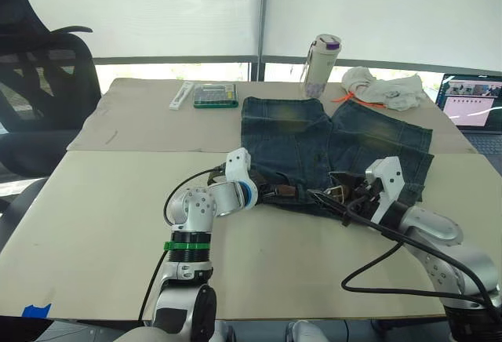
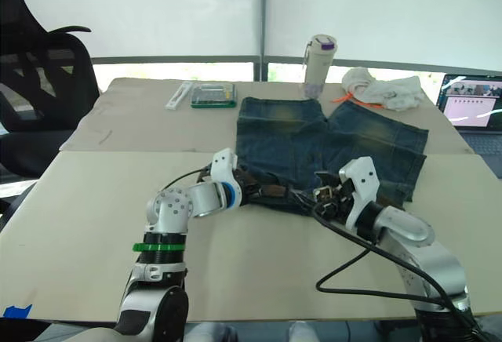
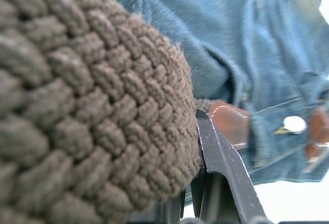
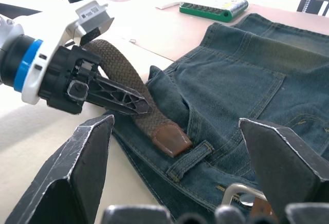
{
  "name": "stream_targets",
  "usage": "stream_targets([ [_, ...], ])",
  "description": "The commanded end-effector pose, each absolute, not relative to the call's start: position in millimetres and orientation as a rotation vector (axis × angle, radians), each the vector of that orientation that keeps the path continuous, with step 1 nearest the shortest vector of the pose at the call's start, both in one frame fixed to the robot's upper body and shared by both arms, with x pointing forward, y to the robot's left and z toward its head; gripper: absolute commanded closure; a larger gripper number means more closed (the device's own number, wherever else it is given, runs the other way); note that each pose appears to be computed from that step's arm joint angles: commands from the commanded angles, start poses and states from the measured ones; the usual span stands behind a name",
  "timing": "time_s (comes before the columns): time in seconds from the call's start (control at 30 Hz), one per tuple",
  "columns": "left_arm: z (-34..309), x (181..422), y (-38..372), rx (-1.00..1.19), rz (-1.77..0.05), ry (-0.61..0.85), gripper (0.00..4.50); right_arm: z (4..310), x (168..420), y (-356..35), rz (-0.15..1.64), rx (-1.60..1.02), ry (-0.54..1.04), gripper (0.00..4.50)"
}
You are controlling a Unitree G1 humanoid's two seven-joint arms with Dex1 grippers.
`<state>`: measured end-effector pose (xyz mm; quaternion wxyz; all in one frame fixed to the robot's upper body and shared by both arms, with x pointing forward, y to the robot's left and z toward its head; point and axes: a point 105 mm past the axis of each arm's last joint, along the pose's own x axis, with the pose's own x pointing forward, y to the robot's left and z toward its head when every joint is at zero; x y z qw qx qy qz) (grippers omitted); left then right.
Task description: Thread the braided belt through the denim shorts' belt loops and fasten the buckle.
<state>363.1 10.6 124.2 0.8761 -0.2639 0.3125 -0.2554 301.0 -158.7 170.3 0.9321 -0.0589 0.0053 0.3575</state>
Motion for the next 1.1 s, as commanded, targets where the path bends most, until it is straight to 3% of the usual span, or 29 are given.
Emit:
stream_targets([
  [0.03, 155, 342, -38, -0.639, -0.739, 0.628, 4.5, 182, 301, -159, 0.73, -0.143, -0.03, 0.21],
  [0.6, 157, 344, -26, -0.613, -0.663, 0.706, 4.5, 180, 301, -157, 0.715, -0.121, -0.039, 0.21],
  [1.1, 170, 352, -52, -0.646, -0.709, 0.671, 4.5, 179, 302, -158, 0.692, -0.111, -0.046, 0.21],
])
